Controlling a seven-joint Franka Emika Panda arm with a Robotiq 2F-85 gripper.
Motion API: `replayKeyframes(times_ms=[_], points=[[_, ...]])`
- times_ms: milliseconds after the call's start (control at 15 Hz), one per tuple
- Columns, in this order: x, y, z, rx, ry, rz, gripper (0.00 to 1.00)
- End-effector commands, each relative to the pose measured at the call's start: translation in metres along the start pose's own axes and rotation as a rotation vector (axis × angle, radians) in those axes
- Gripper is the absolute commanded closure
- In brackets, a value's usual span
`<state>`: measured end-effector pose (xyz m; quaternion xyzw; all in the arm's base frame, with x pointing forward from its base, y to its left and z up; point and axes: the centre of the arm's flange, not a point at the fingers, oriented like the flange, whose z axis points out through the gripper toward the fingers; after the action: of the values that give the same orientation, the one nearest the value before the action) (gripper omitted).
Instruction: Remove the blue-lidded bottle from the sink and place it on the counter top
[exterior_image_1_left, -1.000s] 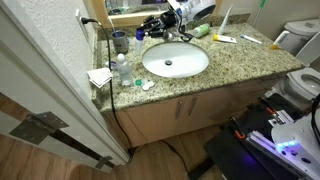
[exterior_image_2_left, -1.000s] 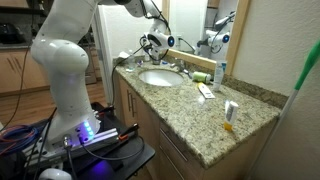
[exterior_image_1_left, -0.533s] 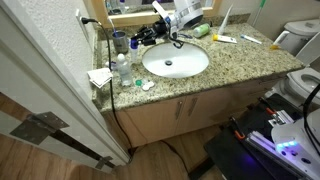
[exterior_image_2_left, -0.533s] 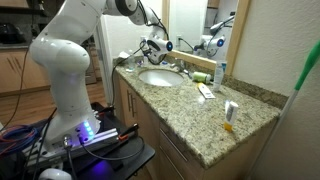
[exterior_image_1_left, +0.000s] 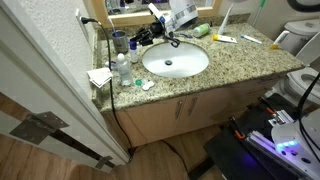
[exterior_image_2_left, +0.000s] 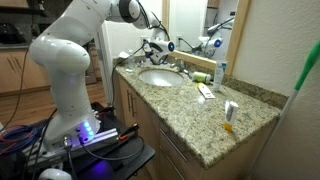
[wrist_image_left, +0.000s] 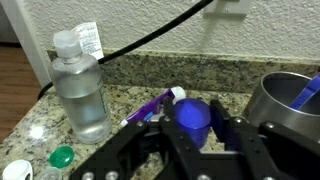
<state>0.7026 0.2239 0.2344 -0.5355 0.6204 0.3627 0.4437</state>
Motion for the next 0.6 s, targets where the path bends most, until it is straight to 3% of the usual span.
replayKeyframes(times_ms=[0,133,267,533], points=[[-0.007,-0.017,0.004,-0.023,0.035,0.012,0.86],[-0.010,-0.019,0.002,-0.024,0.045,-0.010,0.36],[-0.017,-0.020,-0.002,-0.020,0.031,-0.036,0.29],[-0.032,-0.023,-0.014,-0.002,-0.015,-0.071,0.02]])
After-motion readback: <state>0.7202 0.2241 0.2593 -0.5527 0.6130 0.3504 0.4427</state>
